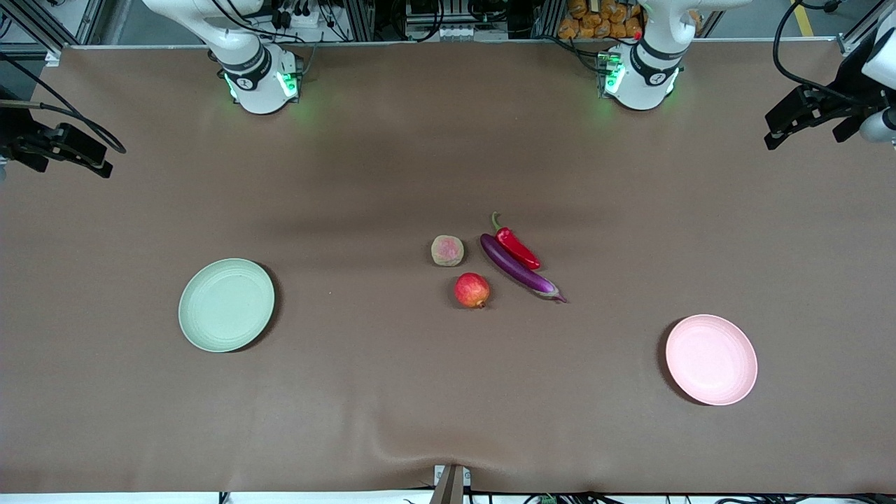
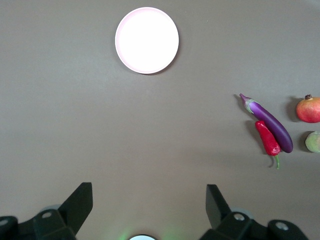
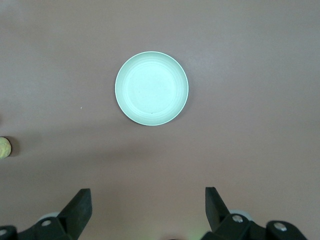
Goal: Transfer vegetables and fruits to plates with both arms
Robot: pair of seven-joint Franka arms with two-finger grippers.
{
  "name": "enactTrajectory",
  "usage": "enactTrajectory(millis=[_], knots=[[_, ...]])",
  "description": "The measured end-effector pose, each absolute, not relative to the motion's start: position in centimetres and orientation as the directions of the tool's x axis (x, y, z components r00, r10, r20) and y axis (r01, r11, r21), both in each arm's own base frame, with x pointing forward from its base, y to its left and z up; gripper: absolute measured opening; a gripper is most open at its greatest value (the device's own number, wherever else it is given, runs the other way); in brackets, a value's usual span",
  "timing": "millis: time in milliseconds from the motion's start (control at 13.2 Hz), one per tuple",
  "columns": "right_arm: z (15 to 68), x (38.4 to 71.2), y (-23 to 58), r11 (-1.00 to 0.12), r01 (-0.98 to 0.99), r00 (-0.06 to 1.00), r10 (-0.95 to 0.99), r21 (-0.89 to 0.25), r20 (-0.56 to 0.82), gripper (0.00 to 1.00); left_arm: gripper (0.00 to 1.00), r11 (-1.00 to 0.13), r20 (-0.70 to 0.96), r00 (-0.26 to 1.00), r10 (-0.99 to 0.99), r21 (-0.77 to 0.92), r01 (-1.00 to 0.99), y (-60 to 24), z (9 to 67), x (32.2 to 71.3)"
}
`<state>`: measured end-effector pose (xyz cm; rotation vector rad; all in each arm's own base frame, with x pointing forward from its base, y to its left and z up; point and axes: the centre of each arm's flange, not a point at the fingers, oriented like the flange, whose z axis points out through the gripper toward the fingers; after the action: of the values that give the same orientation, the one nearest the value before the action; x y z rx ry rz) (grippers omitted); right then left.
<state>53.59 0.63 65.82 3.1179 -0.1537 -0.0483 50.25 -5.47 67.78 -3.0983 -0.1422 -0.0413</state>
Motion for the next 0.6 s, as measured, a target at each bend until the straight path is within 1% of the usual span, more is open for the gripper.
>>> enactTrajectory(millis=[377, 604], knots=[[65.87, 53.61, 0.92, -0.995, -0.092, 0.995, -0.093, 0.021, -0.027, 1.00, 1.00, -0.995, 0.024, 0.996, 0.091, -0.039, 0.092, -5.47, 67.81, 50.17], [65.87, 53.61, 1.07, -0.996, -0.089, 0.996, -0.089, 0.021, -0.027, 1.00, 1.00, -0.996, 0.018, 0.996, 0.089, -0.003, 0.089, -5.81, 67.87, 50.13]])
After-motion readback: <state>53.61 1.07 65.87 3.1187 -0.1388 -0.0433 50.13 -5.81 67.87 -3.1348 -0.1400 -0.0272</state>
